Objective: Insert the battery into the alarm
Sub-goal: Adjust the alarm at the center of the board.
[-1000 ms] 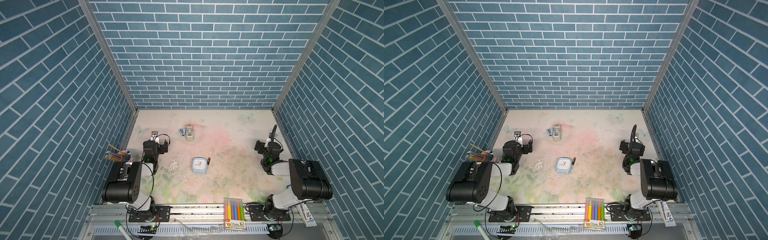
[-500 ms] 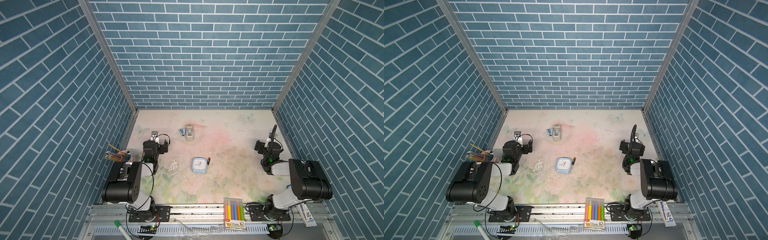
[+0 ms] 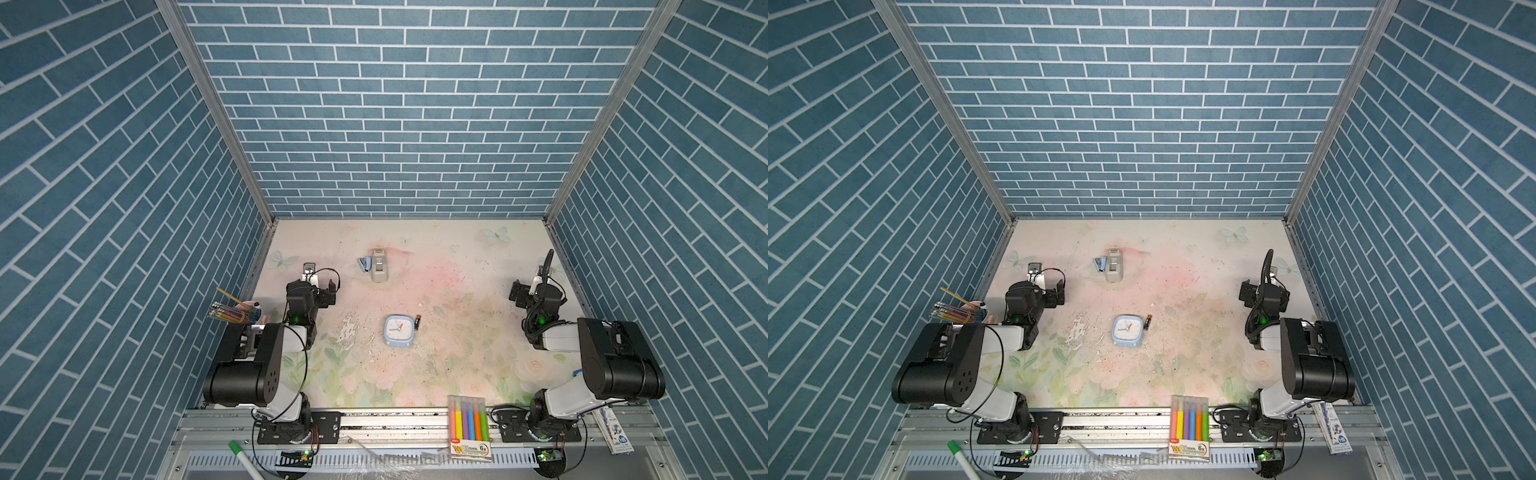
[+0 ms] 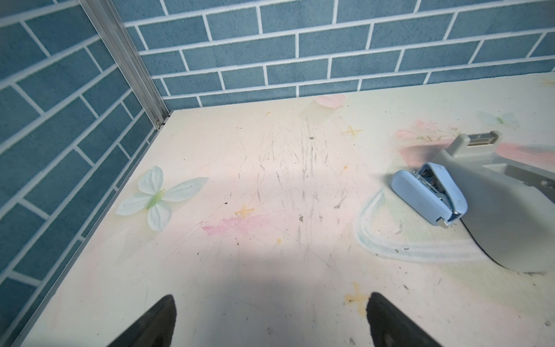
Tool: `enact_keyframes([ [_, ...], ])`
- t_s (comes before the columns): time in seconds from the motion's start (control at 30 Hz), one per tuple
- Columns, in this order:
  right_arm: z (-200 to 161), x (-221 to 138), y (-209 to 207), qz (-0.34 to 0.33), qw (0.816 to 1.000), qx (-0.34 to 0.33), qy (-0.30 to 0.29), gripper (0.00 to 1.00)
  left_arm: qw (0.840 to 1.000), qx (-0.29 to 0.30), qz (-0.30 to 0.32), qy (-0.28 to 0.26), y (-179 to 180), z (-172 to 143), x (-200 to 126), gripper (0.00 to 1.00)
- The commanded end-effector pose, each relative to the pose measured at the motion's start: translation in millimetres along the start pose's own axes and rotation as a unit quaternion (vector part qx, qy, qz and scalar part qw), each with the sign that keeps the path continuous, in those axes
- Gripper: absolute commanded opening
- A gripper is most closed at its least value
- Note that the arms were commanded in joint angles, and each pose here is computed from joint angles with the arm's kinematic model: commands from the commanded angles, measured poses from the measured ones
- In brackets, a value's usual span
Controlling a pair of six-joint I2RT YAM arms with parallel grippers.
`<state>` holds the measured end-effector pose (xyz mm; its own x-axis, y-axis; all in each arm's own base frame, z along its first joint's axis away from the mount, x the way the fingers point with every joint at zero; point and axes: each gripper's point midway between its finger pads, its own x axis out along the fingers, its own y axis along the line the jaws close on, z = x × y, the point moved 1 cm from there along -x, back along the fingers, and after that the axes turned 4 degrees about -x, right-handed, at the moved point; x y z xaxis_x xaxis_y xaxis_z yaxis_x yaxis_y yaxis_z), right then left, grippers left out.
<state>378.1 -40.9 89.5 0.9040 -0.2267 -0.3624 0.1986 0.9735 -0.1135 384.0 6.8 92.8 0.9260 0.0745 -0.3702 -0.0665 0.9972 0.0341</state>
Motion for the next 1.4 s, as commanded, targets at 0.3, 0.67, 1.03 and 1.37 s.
enact_keyframes([
  [0.3,66,-77,-35,-0.086,0.977,0.159,0.110,0.99,0.967,-0.163,0.169,0.103,41,76,-53,0.99],
  [0.67,50,-118,62,-0.087,0.937,0.108,0.321,0.83,0.949,-0.195,-0.058,0.243,-92,26,-118,0.89],
  [1.03,-20,-175,225,0.205,0.878,0.091,0.422,0.58,0.854,-0.285,-0.179,0.396,-187,-51,-125,0.75],
  [1.37,-29,-188,243,0.158,0.922,0.017,0.352,0.69,0.836,-0.298,-0.184,0.422,-193,-72,-135,0.79],
])
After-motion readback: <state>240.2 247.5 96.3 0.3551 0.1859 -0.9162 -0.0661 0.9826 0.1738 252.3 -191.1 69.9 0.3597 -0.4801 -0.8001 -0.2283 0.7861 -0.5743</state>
